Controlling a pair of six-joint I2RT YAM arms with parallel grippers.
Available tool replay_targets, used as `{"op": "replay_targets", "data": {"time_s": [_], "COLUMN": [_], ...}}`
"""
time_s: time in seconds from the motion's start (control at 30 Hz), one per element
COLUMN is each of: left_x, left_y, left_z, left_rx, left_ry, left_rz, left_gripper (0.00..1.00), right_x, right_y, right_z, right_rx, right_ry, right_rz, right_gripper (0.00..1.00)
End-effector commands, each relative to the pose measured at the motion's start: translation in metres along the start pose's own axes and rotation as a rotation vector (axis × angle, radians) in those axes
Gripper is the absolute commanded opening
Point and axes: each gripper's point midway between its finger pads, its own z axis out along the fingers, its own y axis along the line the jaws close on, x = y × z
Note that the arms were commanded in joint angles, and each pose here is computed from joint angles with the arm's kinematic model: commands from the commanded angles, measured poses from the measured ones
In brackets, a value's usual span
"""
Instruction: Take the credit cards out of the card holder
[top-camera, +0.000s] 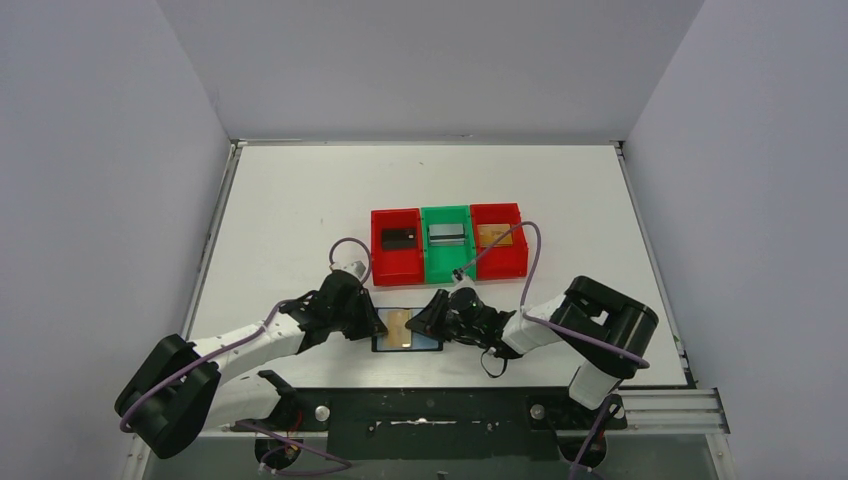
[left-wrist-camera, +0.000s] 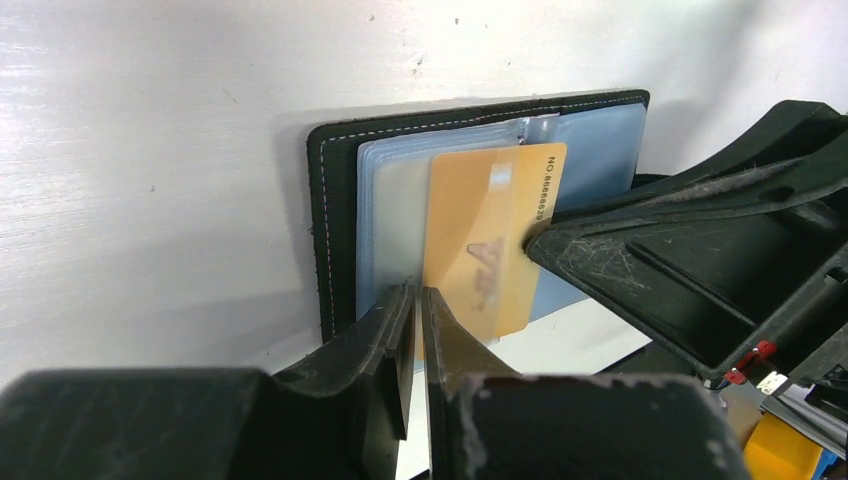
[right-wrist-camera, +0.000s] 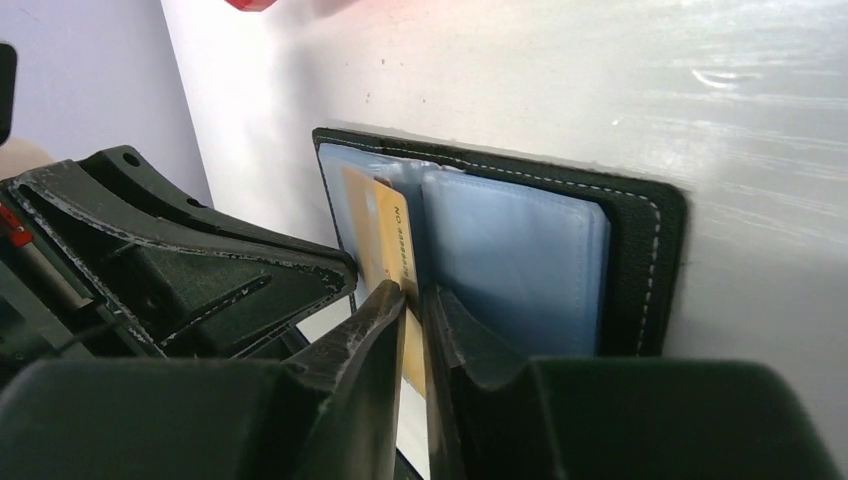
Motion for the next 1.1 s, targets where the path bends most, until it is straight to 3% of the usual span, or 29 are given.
{"op": "replay_targets", "data": {"time_s": [0.0,0.07,0.33,0.5,0.67,0.83,0.93,1.07], "left_x": [0.007,0.006,0.004,0.005,0.007,0.009,0.008,0.009], "left_y": [0.014,0.014,0.013,0.009,0.010,0.010,0.010,0.010], "left_z": [0.001,0.000,0.000,0.001,0.003,0.003,0.002,0.003], "left_rx": [-0.055,-0.058,-0.050,-0.027,-0.031,-0.030,-0.030,-0.031], "left_ry": [0.017,0.013,-0.004,0.005,0.019,0.021,0.019,0.022], "left_rz": [0.019,0.019,0.012,0.015,0.018,0.014,0.016,0.018], "left_gripper": [0.09,0.09,0.08,0.08,0.08,0.08,0.08,0.08], "right_x": [-0.006,-0.009,-0.019,-0.014,-0.008,-0.007,-0.007,-0.006], "right_y": [0.007,0.006,-0.013,-0.003,0.009,-0.009,-0.018,-0.020], "right_z": [-0.001,-0.004,-0.013,-0.012,-0.004,0.002,0.003,0.003], "right_rx": [-0.031,-0.018,0.127,0.044,-0.058,0.030,0.069,0.082], "right_ry": [-0.025,-0.038,-0.077,-0.059,-0.033,-0.030,-0.031,-0.030], "right_rz": [-0.001,-0.013,-0.086,-0.064,-0.018,-0.017,-0.023,-0.041], "right_gripper": [0.08,0.01,0.00,0.15,0.21,0.29,0.27,0.10]}}
